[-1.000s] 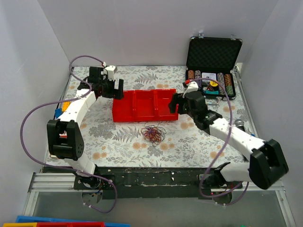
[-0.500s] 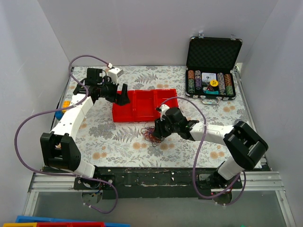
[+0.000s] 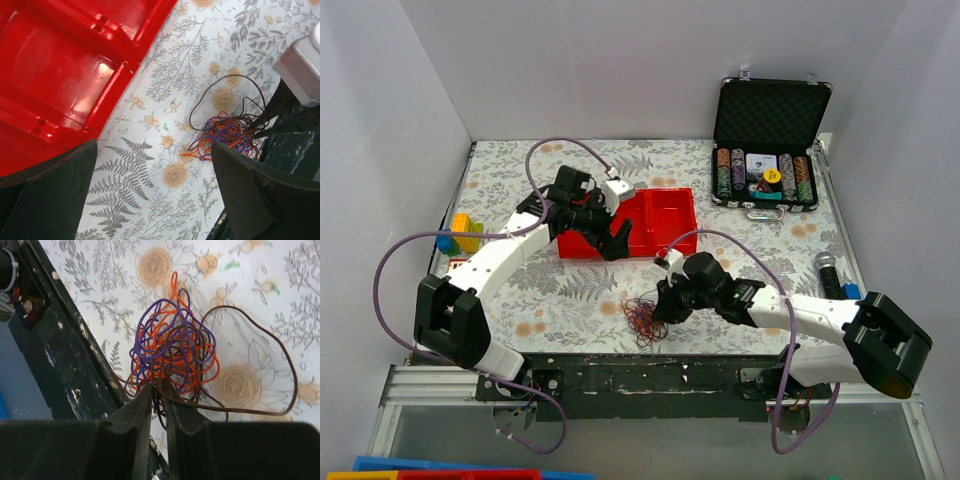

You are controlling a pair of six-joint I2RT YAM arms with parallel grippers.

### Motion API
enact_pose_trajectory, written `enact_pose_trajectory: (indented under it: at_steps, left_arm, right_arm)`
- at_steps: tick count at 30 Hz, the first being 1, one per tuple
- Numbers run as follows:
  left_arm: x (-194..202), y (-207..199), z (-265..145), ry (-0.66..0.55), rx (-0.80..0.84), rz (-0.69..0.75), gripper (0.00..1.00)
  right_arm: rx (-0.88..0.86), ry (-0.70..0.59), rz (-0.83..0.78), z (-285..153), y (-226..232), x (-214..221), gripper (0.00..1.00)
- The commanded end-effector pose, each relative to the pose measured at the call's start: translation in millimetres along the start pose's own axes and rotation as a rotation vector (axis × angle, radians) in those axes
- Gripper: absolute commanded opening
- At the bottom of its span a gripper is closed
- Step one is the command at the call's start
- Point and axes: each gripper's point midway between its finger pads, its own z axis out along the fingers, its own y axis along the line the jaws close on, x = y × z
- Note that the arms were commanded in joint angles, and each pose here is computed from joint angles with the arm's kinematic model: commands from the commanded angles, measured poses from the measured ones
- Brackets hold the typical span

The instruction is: Untangle the cables

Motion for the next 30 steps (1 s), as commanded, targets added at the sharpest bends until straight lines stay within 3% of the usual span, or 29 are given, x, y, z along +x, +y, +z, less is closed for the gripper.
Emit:
enact_pose_trajectory:
  at_steps: [1, 6, 9, 15, 20, 25, 30]
  left_arm:
    - [0, -26, 6, 0.019, 0.07, 0.086, 0.98]
    - [16, -46, 19, 0.087, 0.138, 0.142, 0.98]
    - [32, -55, 21, 0.137, 0.185, 0.157, 0.97]
    - [67, -65, 30, 0.217, 0.224, 0.173, 0.91]
    - [100, -68, 43, 0.27, 0.228, 0.217, 0.87]
    - [110, -68, 59, 0.262, 0.237, 0.261, 0.85]
    - [109, -59, 77, 0.22, 0.206, 0.302, 0.72]
  right_arm:
    - [0.024, 0.03, 0.028, -15, -4, 21, 0.33]
    - [0.104, 0.0, 0.027, -24, -12, 8, 0.59]
    - [0.131, -0.039, 0.016, -34, -11, -10, 0.64]
    - [0.169, -0.118, 0.051, -53, -25, -22, 0.65]
    - [0.098, -0.088, 0.064, -44, -21, -12, 0.6]
    - [0.024, -0.034, 0.064, -33, -15, 1, 0.55]
    - [0.037, -0.011, 0.09, -27, -22, 16, 0.52]
